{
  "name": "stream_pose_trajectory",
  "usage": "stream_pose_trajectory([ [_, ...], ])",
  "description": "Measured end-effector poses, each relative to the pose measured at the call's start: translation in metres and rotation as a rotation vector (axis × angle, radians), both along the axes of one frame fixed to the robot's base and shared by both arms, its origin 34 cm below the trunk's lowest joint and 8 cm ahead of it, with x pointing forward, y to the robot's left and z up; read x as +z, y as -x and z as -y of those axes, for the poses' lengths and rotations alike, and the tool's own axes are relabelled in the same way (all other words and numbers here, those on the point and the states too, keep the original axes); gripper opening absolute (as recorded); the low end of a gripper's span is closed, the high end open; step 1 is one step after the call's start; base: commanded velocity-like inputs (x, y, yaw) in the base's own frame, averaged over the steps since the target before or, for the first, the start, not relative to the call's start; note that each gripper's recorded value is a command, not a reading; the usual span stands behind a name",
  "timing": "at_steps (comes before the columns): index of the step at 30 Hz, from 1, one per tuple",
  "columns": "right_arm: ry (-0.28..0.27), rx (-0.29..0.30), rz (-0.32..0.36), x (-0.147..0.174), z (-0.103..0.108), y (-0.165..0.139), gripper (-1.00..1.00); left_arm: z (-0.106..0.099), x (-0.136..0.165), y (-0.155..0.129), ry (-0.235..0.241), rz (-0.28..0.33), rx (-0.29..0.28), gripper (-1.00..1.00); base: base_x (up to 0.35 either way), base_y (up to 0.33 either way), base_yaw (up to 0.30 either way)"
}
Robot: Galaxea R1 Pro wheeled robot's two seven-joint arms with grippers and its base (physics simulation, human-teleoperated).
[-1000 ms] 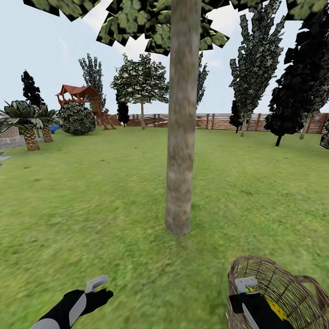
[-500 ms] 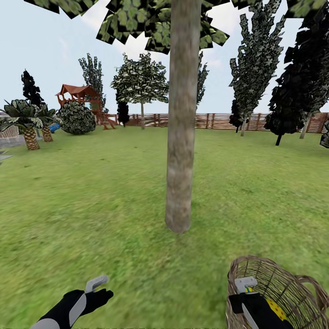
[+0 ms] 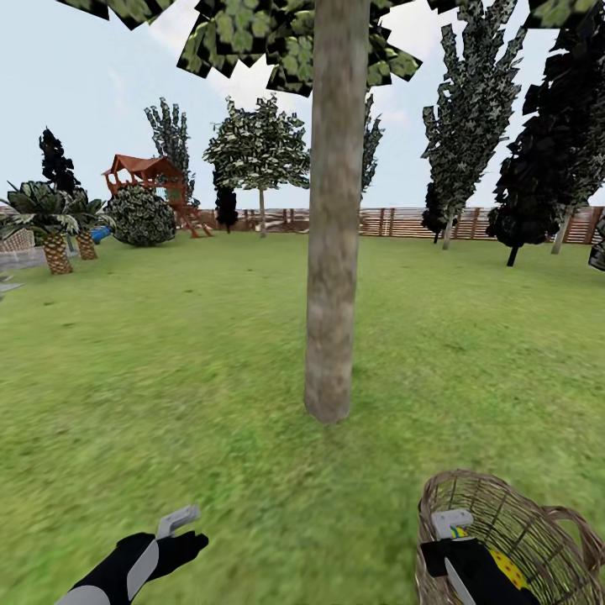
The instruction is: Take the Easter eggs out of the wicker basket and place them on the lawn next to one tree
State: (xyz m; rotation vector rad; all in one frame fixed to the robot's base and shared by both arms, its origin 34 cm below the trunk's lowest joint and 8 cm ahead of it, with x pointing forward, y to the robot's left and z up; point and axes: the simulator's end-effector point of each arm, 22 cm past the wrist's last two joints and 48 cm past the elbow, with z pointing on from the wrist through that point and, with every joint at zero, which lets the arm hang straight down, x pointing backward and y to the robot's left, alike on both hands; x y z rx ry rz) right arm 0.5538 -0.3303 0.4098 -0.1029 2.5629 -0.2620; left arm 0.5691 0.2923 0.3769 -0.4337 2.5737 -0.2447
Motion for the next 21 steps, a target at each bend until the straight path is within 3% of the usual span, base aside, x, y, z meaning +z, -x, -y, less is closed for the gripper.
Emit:
stream_pose_trajectory([
  [16, 0.009, 0.002, -0.007, -0.009, -0.003, 0.000, -1.00, 0.001, -0.028, 0.006, 0.003, 0.005, 0.000, 1.00, 0.000, 0.000, 0.000],
  [17, 0.008, 0.001, -0.007, -0.009, -0.002, 0.000, 1.00, 0.000, -0.028, 0.006, 0.003, 0.005, 0.001, 1.00, 0.000, 0.000, 0.000],
  [18, 0.007, 0.002, 0.006, -0.026, 0.002, 0.005, 1.00, 0.001, -0.028, 0.006, 0.003, 0.004, 0.001, 1.00, 0.000, 0.000, 0.000],
  [21, 0.009, 0.002, 0.006, -0.027, 0.002, 0.006, 1.00, 0.000, -0.028, 0.006, 0.002, 0.004, 0.002, 1.00, 0.000, 0.000, 0.000],
])
